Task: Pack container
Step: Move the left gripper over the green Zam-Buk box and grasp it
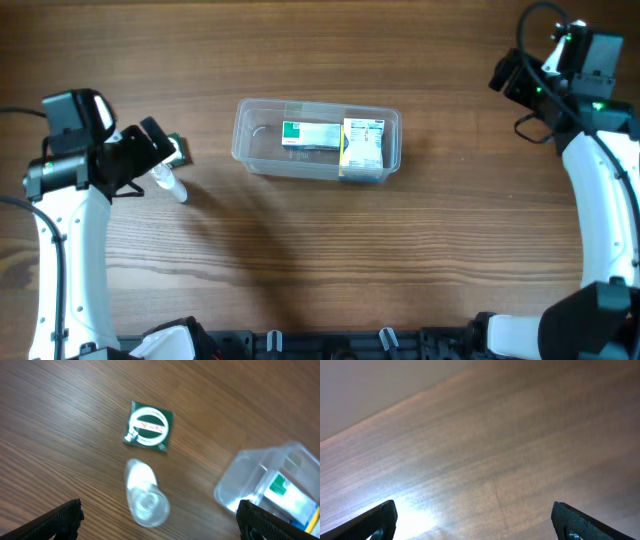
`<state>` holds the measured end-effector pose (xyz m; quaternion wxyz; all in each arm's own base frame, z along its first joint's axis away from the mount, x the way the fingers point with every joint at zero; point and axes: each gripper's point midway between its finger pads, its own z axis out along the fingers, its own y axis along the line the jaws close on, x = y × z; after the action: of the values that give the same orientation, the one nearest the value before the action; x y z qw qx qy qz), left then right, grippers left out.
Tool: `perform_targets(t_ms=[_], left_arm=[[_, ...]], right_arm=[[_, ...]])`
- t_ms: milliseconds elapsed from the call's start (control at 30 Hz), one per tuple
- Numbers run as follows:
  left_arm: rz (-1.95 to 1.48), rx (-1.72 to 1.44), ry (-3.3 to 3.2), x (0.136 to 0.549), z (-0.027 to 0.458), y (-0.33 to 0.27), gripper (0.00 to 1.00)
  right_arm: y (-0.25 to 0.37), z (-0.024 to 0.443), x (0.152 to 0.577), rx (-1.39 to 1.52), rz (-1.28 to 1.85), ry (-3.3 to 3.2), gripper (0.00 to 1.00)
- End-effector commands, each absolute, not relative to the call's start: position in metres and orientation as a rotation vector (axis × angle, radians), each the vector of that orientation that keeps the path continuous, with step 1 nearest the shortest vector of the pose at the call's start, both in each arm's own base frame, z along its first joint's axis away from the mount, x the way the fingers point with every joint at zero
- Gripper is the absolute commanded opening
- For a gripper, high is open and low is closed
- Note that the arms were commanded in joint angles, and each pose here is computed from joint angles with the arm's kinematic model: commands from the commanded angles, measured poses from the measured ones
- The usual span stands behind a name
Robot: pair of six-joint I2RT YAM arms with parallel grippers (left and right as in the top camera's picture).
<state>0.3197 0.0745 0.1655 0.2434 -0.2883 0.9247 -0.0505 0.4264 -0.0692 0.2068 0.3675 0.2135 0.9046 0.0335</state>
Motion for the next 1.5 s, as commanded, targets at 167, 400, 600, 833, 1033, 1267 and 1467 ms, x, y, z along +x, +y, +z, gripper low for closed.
perform_targets(t_ms=[167, 400, 600, 833, 1033, 1267, 1467], left_arm=[[-0.118, -0.838, 2.38, 0.346, 0.182, 0.102, 1.0], [-0.154, -0.821, 2.296, 0.364, 0.194, 0.104, 1.0], [-0.223, -0.802, 2.265, 0.373, 0.2, 0.097, 0.99], [-0.205, -0.85, 2.327, 0.382, 0.185, 0.104, 0.99], [-0.194, -0.869, 2.49, 0.403, 0.173, 0.109, 0.99], [0.009, -0.88, 2.661, 0.414, 0.171, 0.122, 0.99], [0.039, -0.668, 2.79, 0.419, 0.153, 0.104, 1.0]], right_arm=[[-0.067, 0.177, 0.43, 0.614, 0.189, 2.393, 1.0], [-0.067, 0.176, 0.43, 0.615, 0.19, 2.395, 1.0], [-0.067, 0.176, 0.43, 0.616, 0.19, 2.395, 1.0], [-0.067, 0.176, 0.43, 0.615, 0.19, 2.395, 1.0], [-0.067, 0.176, 0.43, 0.616, 0.19, 2.396, 1.0], [-0.067, 0.176, 0.43, 0.615, 0.19, 2.396, 1.0], [-0.067, 0.176, 0.43, 0.615, 0.19, 2.396, 1.0]])
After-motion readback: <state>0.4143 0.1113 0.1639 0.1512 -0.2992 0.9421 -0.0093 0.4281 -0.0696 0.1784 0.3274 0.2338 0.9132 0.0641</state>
